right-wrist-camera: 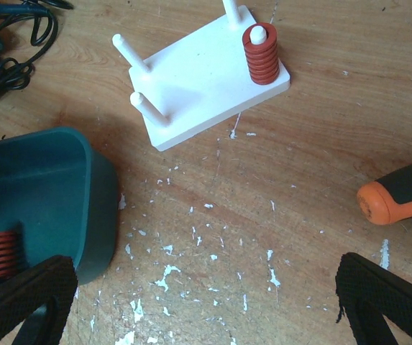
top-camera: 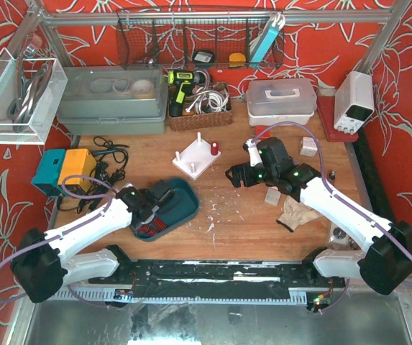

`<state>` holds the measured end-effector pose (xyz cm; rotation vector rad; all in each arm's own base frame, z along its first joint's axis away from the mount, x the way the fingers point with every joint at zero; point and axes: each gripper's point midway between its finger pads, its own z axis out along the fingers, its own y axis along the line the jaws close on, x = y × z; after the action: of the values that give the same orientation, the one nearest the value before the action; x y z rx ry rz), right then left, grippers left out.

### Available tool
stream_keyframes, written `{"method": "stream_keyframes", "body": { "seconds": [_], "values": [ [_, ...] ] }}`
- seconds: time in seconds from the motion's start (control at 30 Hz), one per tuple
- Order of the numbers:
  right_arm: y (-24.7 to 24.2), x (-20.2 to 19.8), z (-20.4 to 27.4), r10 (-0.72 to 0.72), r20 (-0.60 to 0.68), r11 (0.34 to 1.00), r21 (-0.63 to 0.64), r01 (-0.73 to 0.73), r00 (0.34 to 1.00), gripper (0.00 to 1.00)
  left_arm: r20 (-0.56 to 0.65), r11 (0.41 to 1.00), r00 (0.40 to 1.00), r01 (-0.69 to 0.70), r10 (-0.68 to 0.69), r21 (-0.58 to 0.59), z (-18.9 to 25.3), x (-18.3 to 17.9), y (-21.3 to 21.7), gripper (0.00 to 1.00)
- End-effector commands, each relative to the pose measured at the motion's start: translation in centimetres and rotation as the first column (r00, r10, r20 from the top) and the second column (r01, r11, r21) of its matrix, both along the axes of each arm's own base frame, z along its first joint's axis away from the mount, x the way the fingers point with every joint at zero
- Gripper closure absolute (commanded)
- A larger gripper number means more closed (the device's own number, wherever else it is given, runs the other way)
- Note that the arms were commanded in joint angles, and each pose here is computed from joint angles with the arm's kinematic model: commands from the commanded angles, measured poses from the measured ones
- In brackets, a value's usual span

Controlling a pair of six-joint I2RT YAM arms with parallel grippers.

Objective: Install the large spring

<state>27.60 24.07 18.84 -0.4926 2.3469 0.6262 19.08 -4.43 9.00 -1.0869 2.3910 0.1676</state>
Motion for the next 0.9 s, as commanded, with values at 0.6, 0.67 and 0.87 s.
{"method": "stream_keyframes", "body": {
  "seconds": [0.6, 0.67, 0.87],
  "values": [
    [-0.6, 0.3, 0.0, -0.035, 0.031, 0.999, -0.011, 0.035, 0.999, 0.01, -0.142, 0.997, 0.987, -0.068, 0.07, 0.023, -5.7, -0.6, 1.2, 0.4],
    [-0.5, 0.3, -0.1, -0.033, 0.029, 0.999, -0.009, 0.033, 0.999, 0.01, -0.16, 0.998, 0.985, -0.068, 0.07, 0.017, -6.3, -0.6, 0.9, 0.42],
    [-0.6, 0.4, -0.3, -0.036, 0.027, 0.999, -0.017, 0.037, 0.999, 0.01, -0.173, 0.998, 0.983, -0.066, 0.065, -0.001, -7.5, -0.1, 0.1, 0.49]
  ]
}}
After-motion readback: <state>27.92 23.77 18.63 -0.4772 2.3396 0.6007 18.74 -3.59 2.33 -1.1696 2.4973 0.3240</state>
